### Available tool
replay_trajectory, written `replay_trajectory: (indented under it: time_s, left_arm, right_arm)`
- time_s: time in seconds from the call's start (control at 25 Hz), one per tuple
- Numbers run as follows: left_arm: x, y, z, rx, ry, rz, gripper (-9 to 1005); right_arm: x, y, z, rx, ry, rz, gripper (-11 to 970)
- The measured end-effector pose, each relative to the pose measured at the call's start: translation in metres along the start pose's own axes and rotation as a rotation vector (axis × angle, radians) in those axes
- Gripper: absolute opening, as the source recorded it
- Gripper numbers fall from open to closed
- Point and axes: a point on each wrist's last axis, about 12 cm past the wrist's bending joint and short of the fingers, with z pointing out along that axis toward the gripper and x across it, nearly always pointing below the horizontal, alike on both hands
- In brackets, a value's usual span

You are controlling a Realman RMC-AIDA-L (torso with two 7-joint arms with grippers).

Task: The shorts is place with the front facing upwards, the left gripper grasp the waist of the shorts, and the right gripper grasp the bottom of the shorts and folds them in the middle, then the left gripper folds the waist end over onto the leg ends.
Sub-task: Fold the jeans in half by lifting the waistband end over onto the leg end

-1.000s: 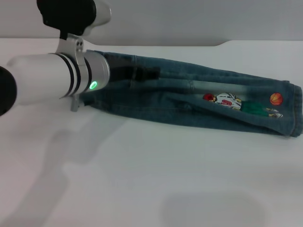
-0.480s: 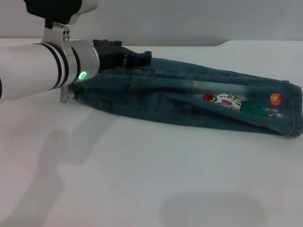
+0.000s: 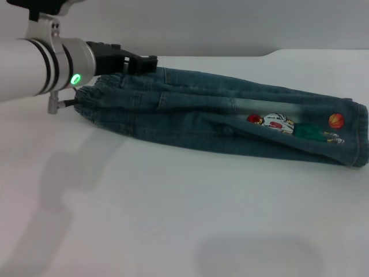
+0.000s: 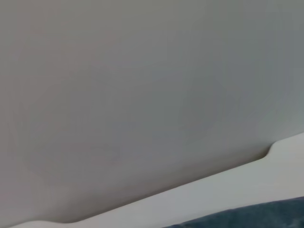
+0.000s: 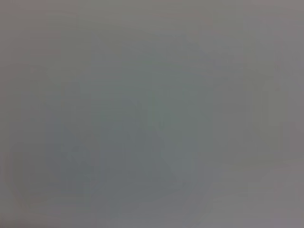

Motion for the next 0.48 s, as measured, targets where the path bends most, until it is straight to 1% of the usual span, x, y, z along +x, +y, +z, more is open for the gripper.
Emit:
replay_trajectory:
  time_s: [0.2, 0.24, 0.28, 0.44, 0.48]
  left_arm:
    - [-0.004, 0.01, 0.005, -0.061, 0.09, -0.006, 845]
    - [-0.004, 0.012, 0.006, -0.069, 0.103, -0.009, 845]
    - [-0.003, 0.013, 0.007, -0.075, 0.114, -0.012, 845]
    - [0.004, 0.022, 0.011, -0.091, 0.148, -0.044, 845]
    - [0.006, 0.026, 0.012, -0.099, 0.154, -0.056, 845]
  right_arm:
    - [0.008, 0.024, 0.013, -0.085, 0.009, 0.024, -2]
    - [0.009, 0.028, 0.015, -0.097, 0.012, 0.021, -2]
    - [0.012, 0.035, 0.018, -0.117, 0.02, 0.007, -2]
    - [0.017, 0.041, 0.02, -0.13, 0.029, 0.003, -2]
    - [0.018, 0.041, 0.019, -0.132, 0.033, 0.004, -2]
